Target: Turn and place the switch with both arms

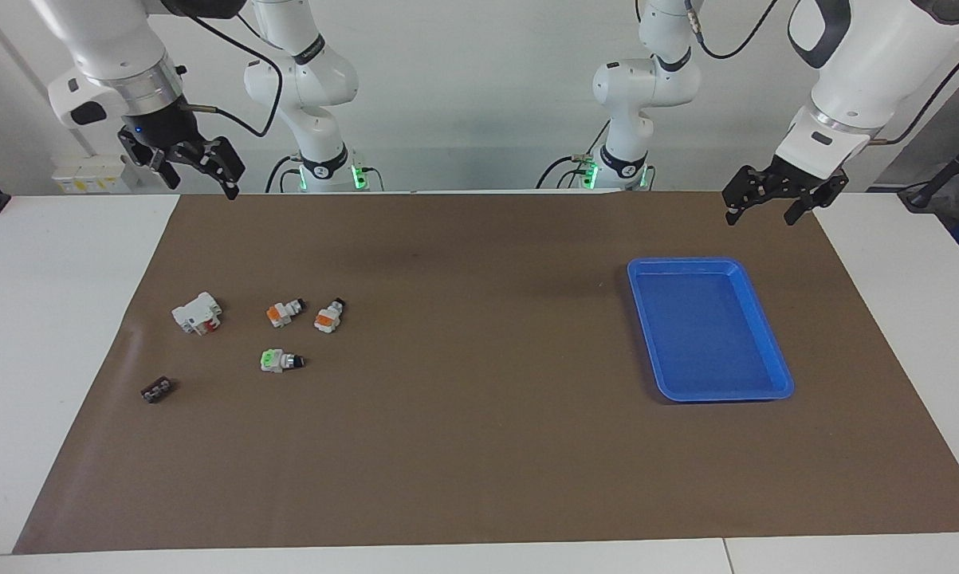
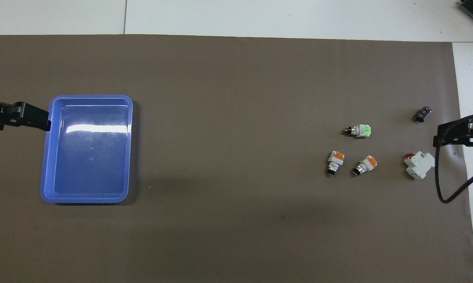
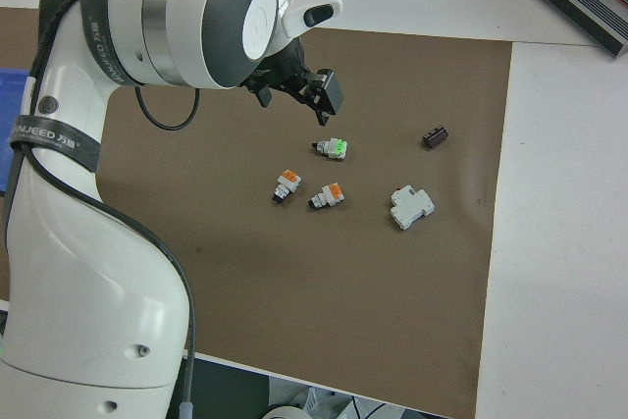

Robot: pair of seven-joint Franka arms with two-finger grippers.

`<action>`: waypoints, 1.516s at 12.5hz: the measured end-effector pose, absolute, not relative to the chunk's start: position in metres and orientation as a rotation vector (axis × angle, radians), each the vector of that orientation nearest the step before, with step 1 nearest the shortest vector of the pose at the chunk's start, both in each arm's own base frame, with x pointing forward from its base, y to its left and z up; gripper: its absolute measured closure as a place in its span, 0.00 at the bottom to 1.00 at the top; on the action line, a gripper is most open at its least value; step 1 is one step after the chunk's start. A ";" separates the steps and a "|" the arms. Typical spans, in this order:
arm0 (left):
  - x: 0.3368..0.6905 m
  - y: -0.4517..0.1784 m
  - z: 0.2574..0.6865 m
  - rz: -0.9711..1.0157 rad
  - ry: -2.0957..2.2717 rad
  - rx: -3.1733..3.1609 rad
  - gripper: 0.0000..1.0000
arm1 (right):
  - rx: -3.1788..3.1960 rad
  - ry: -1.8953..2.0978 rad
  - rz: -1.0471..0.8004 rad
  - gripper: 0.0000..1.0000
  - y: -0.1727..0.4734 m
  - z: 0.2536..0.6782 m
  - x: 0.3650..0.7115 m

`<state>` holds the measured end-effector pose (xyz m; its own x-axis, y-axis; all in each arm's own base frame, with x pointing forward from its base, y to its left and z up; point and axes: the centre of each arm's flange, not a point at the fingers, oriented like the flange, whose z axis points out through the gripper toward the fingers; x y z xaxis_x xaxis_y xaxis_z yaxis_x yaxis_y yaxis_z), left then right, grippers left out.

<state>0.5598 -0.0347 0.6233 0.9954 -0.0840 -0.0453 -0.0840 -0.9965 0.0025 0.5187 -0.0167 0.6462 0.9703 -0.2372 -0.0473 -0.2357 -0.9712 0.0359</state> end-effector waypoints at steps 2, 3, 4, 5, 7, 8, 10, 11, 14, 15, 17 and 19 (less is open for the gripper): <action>0.560 -0.035 0.623 -0.071 -0.134 3.137 0.00 | 3.088 -0.371 -0.080 0.00 -0.017 0.646 0.519; 0.560 -0.036 0.623 -0.072 -0.136 3.137 0.00 | 3.088 -0.371 -0.080 0.00 -0.017 0.646 0.519; 0.560 -0.038 0.623 -0.072 -0.140 3.137 0.00 | 3.088 -0.371 -0.079 0.00 -0.017 0.646 0.519; 0.560 -0.038 0.623 -0.073 -0.141 3.137 0.00 | 3.088 -0.374 -0.078 0.00 -0.018 0.647 0.518; 0.560 -0.035 0.623 -0.074 -0.134 3.137 0.00 | 3.086 -0.399 -0.080 0.00 -0.028 0.646 0.517; 0.559 -0.035 0.623 -0.072 -0.132 3.137 0.00 | 3.085 -0.404 -0.084 0.00 -0.033 0.645 0.516; 0.558 -0.035 0.625 -0.067 -0.132 3.138 0.00 | 3.090 -0.404 -0.027 0.00 -0.035 0.641 0.521; 0.558 -0.035 0.626 -0.066 -0.132 3.138 0.00 | 3.093 -0.397 0.023 0.00 -0.034 0.631 0.528; 0.558 -0.034 0.626 -0.066 -0.129 3.138 0.00 | 3.098 -0.407 0.108 0.00 -0.021 0.573 0.543; 0.558 -0.033 0.626 -0.067 -0.129 3.138 0.00 | 3.097 -0.430 0.108 0.00 -0.010 0.551 0.545; 0.558 -0.033 0.626 -0.069 -0.128 3.138 0.00 | 3.089 -0.486 0.067 0.00 0.017 0.515 0.545; 0.558 -0.033 0.626 -0.069 -0.128 3.138 0.00 | 3.072 -0.581 0.018 0.00 0.042 0.482 0.546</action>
